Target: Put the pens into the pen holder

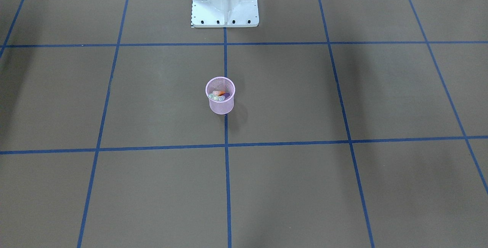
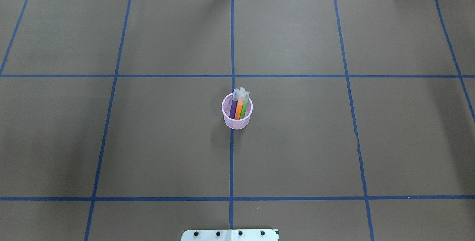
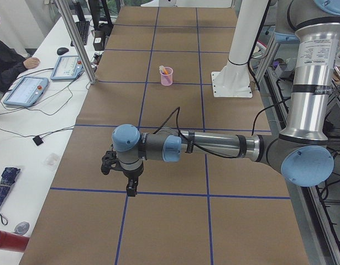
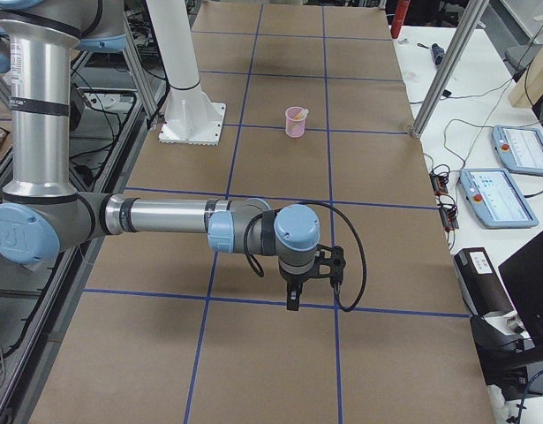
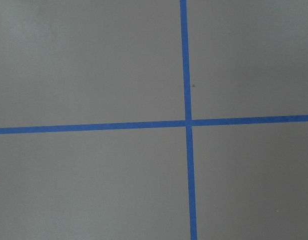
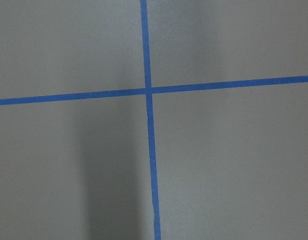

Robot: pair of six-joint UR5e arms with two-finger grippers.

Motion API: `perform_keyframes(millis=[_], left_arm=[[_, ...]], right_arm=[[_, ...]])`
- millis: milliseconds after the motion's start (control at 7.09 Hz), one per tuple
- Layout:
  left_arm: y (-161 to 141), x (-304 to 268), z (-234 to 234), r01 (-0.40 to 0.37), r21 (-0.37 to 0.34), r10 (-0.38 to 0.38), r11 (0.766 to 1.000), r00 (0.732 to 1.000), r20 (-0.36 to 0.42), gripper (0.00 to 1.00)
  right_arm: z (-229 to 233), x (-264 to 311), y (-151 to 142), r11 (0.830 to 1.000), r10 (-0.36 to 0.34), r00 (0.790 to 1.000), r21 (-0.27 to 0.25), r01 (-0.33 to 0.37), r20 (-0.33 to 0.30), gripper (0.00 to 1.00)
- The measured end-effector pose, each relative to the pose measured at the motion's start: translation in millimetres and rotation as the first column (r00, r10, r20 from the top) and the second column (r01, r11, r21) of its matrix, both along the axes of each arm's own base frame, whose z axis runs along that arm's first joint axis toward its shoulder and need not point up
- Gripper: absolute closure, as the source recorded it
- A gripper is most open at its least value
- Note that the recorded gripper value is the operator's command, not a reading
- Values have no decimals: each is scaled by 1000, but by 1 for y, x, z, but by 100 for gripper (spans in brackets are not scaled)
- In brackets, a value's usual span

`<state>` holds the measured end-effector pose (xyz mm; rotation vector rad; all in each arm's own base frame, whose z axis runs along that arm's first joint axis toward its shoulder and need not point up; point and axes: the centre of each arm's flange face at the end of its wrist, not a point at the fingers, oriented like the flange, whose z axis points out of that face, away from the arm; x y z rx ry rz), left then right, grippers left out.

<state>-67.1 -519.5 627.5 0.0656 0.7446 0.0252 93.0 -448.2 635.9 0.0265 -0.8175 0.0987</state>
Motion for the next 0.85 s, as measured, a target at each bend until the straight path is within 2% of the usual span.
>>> perform_keyframes(millis=[847], left_arm=[[0,1,6,-1,-12,1,1000,1000,0,0]], right_arm=[[-2,0,-2,1000,0,1000,6,0,-1,1]])
